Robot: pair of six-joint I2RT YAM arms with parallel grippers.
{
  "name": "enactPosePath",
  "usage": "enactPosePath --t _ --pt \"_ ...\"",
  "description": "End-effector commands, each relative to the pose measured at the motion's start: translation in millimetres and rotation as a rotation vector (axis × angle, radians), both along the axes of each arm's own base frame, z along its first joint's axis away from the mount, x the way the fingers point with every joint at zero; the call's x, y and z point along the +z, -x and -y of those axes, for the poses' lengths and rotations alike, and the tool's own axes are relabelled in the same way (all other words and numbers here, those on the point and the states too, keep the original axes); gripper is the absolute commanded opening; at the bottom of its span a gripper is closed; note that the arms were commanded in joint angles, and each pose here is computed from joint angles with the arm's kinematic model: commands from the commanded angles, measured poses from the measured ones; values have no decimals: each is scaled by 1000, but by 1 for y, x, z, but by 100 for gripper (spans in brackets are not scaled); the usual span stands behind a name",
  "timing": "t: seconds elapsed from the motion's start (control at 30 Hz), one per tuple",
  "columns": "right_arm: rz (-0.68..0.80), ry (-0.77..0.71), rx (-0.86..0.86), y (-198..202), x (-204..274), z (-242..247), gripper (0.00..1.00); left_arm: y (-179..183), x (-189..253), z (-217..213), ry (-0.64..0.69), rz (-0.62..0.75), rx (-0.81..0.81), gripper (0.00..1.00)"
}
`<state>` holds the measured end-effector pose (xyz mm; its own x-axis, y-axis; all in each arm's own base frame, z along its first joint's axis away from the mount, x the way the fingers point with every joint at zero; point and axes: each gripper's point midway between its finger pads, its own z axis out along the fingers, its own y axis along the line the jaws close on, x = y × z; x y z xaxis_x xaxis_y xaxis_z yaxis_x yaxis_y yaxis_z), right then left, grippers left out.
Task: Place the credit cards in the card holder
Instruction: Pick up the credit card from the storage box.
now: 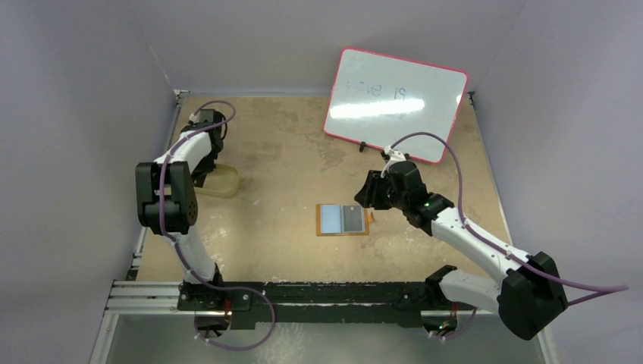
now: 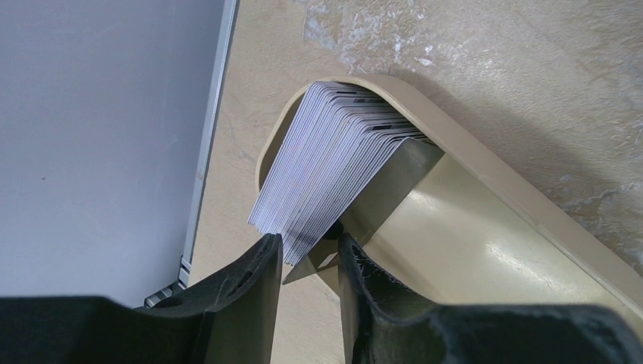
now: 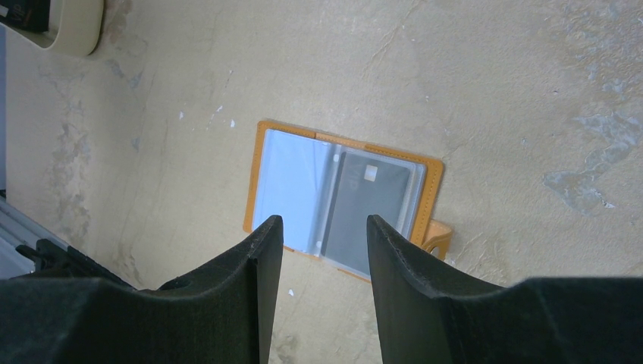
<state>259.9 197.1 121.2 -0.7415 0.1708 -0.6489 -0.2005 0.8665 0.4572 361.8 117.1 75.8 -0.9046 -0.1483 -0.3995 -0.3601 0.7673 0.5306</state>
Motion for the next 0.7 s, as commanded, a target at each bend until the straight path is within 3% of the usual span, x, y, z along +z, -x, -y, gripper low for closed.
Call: enactPosePath --t 0.0,0.67 --pt "47 -15 12 -8 17 -5 48 -10 25 -8 -38 55 5 28" --pt "34 -11 23 -4 11 -5 48 -11 47 3 9 109 -14 13"
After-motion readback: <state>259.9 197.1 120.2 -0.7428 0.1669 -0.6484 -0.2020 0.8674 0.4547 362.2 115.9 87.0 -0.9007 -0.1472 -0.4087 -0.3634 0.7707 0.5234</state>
